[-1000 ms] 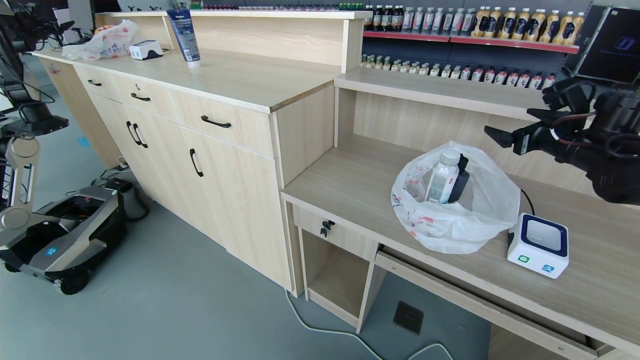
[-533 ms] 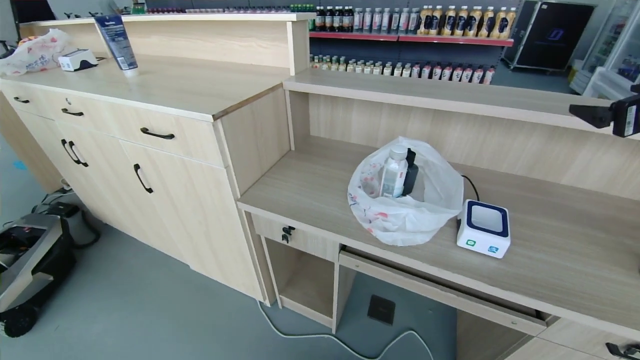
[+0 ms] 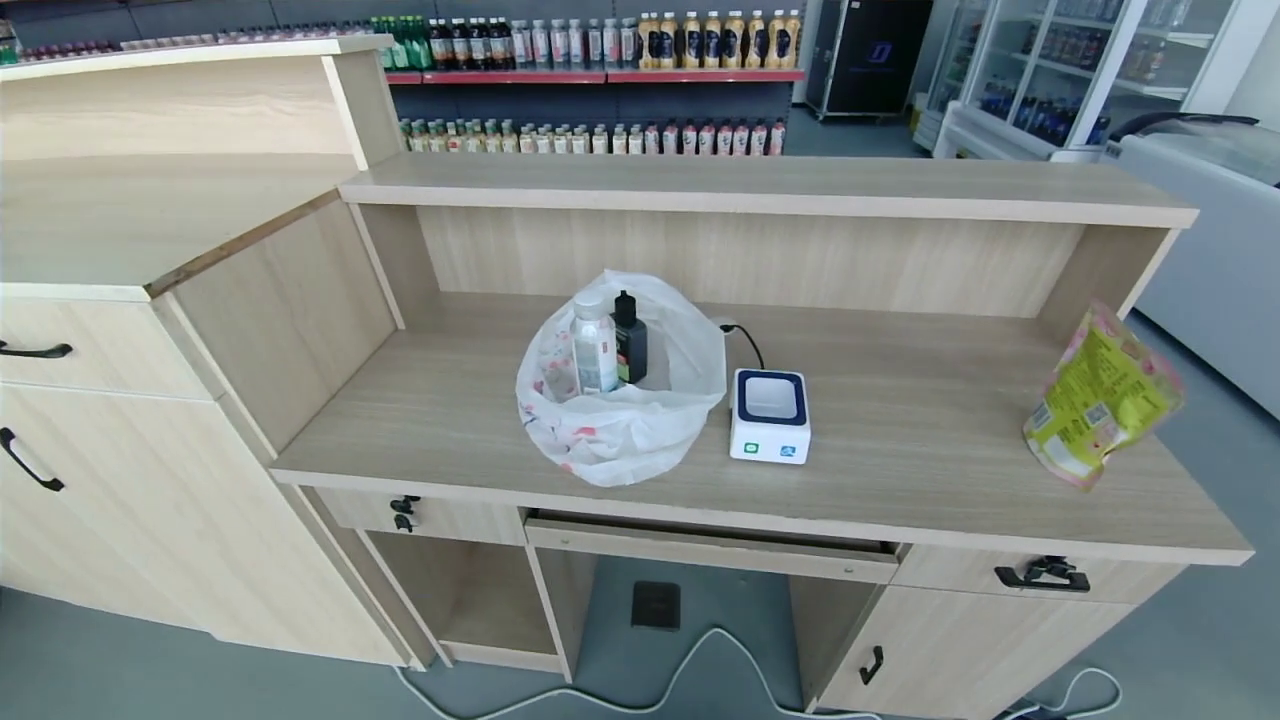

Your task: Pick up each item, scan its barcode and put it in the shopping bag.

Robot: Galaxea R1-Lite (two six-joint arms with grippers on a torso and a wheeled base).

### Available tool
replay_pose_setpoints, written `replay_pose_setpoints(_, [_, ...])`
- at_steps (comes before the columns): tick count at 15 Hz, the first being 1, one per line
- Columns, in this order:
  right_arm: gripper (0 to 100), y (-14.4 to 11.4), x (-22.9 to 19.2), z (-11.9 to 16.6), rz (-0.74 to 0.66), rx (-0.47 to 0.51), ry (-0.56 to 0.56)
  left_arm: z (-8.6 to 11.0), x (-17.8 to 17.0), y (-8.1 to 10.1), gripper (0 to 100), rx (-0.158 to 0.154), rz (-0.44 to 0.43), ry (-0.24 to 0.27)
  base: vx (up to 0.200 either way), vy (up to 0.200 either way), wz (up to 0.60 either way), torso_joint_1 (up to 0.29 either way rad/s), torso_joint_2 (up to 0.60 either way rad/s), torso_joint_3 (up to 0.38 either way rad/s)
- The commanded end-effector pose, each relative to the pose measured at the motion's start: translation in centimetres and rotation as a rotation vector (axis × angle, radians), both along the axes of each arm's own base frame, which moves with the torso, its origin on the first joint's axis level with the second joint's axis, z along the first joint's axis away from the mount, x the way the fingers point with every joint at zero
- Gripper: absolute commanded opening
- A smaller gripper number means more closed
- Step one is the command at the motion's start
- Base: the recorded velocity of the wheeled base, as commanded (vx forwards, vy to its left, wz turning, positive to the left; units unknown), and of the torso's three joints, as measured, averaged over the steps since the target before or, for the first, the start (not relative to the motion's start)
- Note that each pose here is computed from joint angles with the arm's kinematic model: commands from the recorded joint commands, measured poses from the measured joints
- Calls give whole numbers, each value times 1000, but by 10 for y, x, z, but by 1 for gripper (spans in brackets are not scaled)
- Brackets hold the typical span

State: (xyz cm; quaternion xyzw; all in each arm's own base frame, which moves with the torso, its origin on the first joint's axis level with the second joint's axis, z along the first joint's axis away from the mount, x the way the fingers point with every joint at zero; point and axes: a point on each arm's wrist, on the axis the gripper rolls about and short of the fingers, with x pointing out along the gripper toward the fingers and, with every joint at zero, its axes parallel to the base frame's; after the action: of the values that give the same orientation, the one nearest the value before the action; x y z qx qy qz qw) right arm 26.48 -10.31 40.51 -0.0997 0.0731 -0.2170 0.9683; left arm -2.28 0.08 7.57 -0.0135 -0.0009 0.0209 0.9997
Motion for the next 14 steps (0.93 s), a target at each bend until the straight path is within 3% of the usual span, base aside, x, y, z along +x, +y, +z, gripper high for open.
replay_pose_setpoints(1, [100, -18, 14, -20, -34, 37, 71, 0, 0, 0, 100, -1, 1, 0, 0, 0, 0, 0, 0, 0])
replay_pose_setpoints(3, [100, -18, 1, -30, -50, 57, 109, 0, 0, 0, 100, -1, 1, 0, 0, 0, 0, 0, 0, 0])
replay_pose_setpoints(7, [100, -59, 18, -64, -124, 64, 103, 0, 0, 0, 100, -1, 1, 0, 0, 0, 0, 14, -31, -21])
replay_pose_setpoints(8, [100, -72, 14, -84, -76, 119, 162, 0, 0, 0, 100, -1, 1, 0, 0, 0, 0, 134, -330, -188])
replay_pose_setpoints(12, [100, -85, 17, -134, -53, 247, 326, 0, 0, 0, 100, -1, 1, 0, 0, 0, 0, 40, -88, -47])
replay_pose_setpoints(14, [100, -90, 26, -146, -54, 282, 356, 0, 0, 0, 100, -1, 1, 0, 0, 0, 0, 0, 0, 0])
